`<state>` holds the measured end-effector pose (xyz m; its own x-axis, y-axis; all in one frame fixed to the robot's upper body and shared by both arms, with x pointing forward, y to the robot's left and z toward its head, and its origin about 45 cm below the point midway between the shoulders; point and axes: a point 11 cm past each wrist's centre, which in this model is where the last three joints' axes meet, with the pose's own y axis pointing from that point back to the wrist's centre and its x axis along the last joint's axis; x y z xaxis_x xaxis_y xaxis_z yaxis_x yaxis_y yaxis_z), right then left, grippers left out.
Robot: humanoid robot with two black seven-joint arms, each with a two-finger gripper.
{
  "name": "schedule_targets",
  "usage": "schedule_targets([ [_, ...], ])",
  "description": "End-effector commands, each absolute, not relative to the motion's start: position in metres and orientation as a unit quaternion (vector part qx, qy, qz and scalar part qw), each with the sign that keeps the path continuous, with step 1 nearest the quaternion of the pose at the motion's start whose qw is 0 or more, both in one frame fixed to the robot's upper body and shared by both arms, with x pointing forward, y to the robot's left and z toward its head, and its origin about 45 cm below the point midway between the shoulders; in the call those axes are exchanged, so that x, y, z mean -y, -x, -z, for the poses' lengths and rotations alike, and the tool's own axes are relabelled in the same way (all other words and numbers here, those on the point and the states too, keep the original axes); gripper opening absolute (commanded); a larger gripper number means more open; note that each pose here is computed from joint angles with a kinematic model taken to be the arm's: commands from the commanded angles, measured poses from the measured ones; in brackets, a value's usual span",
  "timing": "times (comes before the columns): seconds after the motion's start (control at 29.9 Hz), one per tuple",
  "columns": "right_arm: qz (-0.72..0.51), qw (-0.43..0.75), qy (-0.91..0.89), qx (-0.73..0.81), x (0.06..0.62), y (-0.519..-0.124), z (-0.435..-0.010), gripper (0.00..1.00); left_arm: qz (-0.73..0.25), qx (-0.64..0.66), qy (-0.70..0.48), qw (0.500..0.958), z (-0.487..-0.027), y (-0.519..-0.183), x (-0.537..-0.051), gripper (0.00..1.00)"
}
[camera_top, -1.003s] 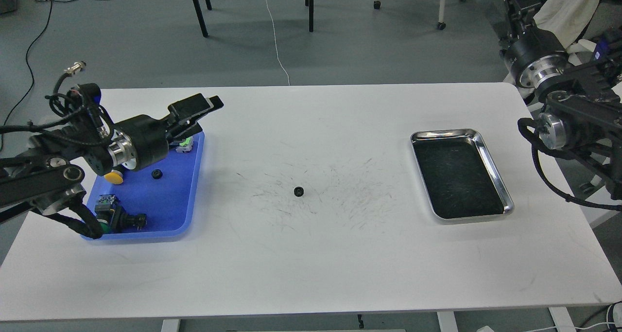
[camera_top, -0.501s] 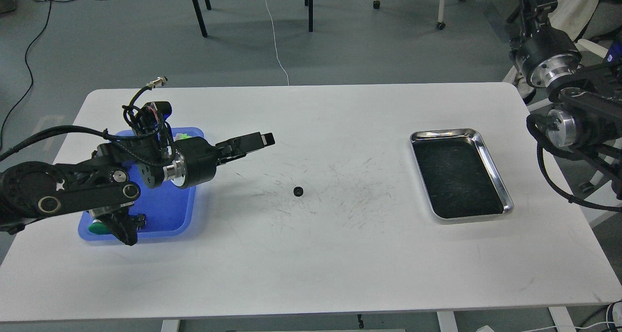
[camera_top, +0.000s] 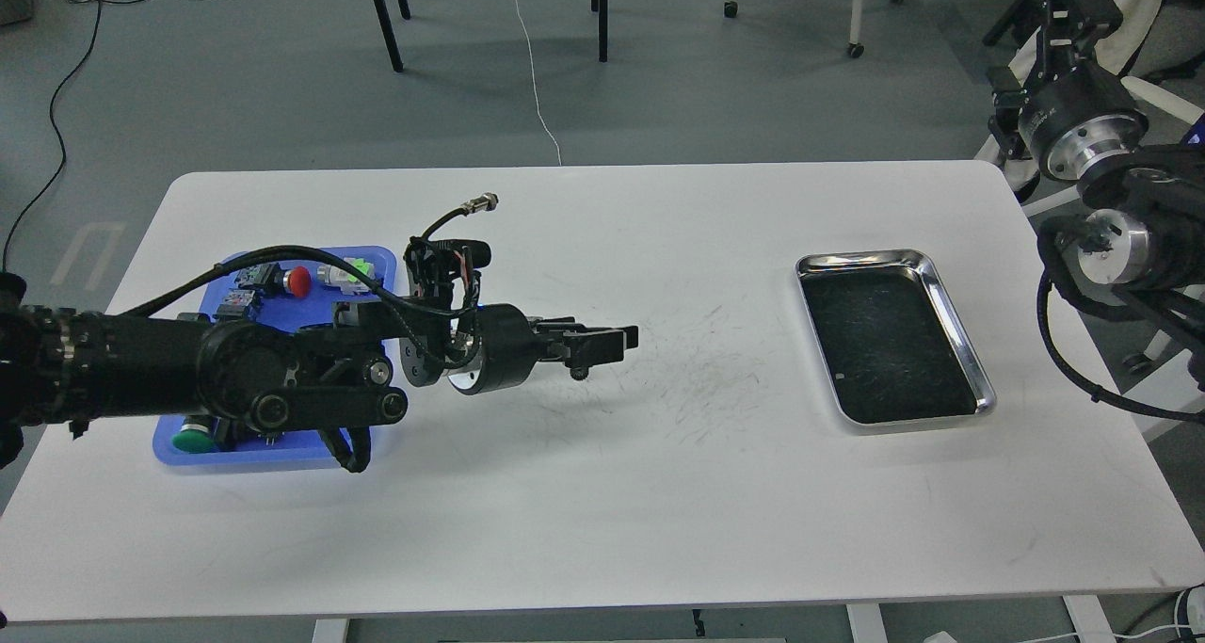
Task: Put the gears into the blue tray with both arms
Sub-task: 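Move the left gripper from the blue tray toward the black gear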
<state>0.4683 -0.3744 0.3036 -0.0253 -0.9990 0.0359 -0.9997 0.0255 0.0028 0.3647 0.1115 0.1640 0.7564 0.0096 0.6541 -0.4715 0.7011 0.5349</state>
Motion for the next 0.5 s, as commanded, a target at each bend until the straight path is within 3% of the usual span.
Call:
schedule_targets([
  [0.0, 0.001, 0.006, -0.692, 0.722, 0.38, -0.464, -0.296, 0.94, -0.126, 0.37, -0.375, 0.841, -0.149, -0.374, -0.096, 0.98],
  [0.47, 0.001, 0.015, -0.687, 0.726, 0.387, -0.462, -0.286, 0.94, -0.053, 0.528, -0.351, 0.772, -0.134, -0.349, -0.11, 0.98],
])
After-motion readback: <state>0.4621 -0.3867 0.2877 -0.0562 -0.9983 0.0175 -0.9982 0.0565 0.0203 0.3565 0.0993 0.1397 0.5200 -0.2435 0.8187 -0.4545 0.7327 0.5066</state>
